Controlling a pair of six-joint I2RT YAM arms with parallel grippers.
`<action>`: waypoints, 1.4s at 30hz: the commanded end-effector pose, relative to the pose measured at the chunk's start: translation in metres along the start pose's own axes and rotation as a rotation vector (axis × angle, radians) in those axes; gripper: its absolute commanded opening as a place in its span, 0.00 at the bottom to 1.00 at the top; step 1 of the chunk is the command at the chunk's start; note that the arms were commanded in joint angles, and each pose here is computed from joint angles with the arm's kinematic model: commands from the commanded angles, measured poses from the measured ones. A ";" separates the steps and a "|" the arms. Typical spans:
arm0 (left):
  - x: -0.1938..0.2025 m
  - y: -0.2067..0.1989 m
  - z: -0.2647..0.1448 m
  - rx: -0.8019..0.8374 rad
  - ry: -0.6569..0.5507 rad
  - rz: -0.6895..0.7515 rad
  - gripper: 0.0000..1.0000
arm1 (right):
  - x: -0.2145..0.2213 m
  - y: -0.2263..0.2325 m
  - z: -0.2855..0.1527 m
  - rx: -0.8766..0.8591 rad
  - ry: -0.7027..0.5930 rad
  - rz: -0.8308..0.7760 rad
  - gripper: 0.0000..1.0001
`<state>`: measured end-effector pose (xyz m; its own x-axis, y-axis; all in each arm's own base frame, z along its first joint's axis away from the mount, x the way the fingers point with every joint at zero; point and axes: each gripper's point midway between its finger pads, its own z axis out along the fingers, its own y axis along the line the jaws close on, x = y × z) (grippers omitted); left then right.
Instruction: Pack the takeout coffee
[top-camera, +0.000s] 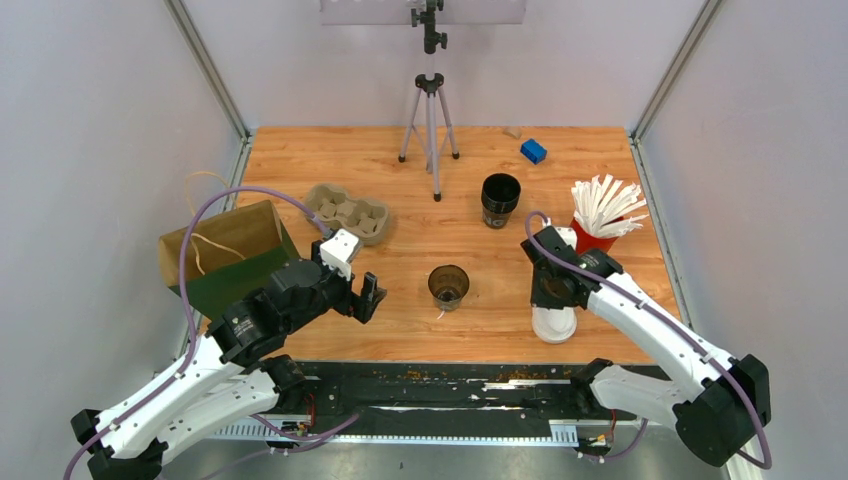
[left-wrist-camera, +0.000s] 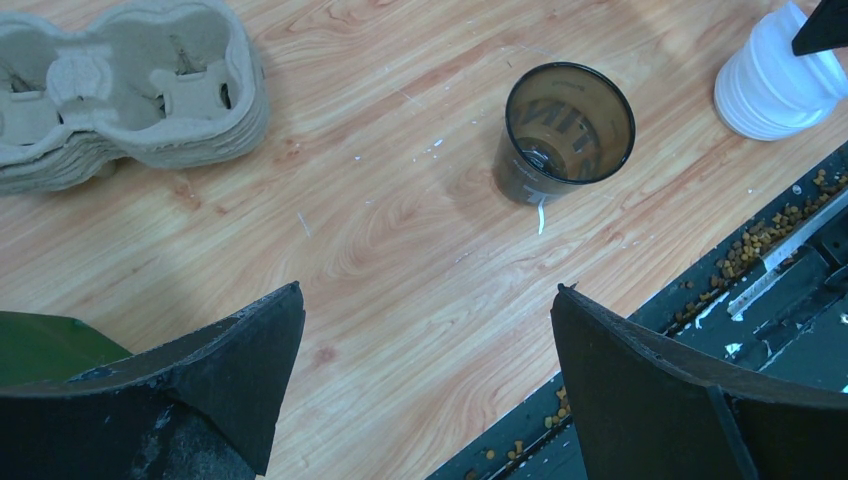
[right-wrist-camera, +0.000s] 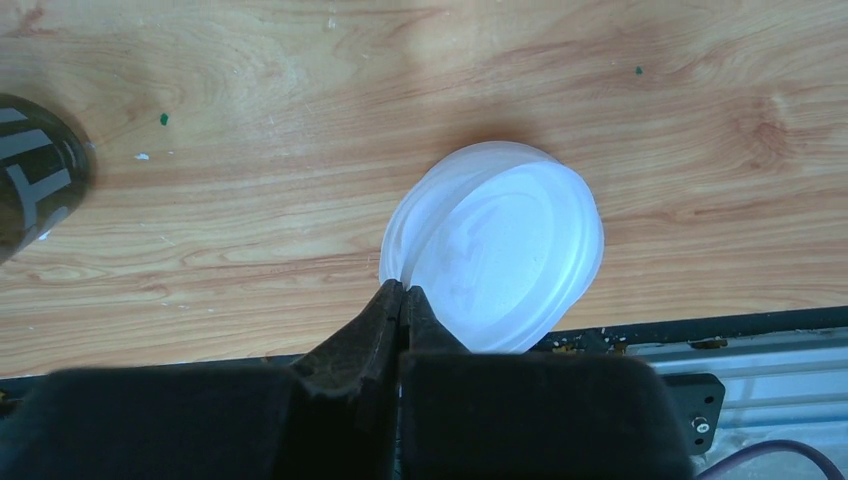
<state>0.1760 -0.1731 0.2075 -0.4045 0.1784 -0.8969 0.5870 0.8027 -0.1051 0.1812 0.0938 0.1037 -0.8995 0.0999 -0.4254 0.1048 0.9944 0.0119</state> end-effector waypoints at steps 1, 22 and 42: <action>-0.014 -0.003 -0.005 0.014 -0.040 -0.005 1.00 | -0.022 -0.006 -0.026 0.020 -0.078 0.061 0.00; -0.017 -0.001 -0.007 0.005 -0.055 0.000 1.00 | -0.018 -0.005 -0.028 0.002 -0.081 0.117 0.00; -0.078 -0.061 -0.022 0.354 -0.397 0.300 1.00 | -0.063 0.118 -0.172 -0.856 -0.191 0.047 0.00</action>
<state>0.1667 -0.1940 0.2648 -0.1450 0.0951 -0.9848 0.7465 0.6638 -0.0458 0.1804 0.1657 0.2384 -0.8266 0.1992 -0.5263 -0.1002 0.8683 0.4859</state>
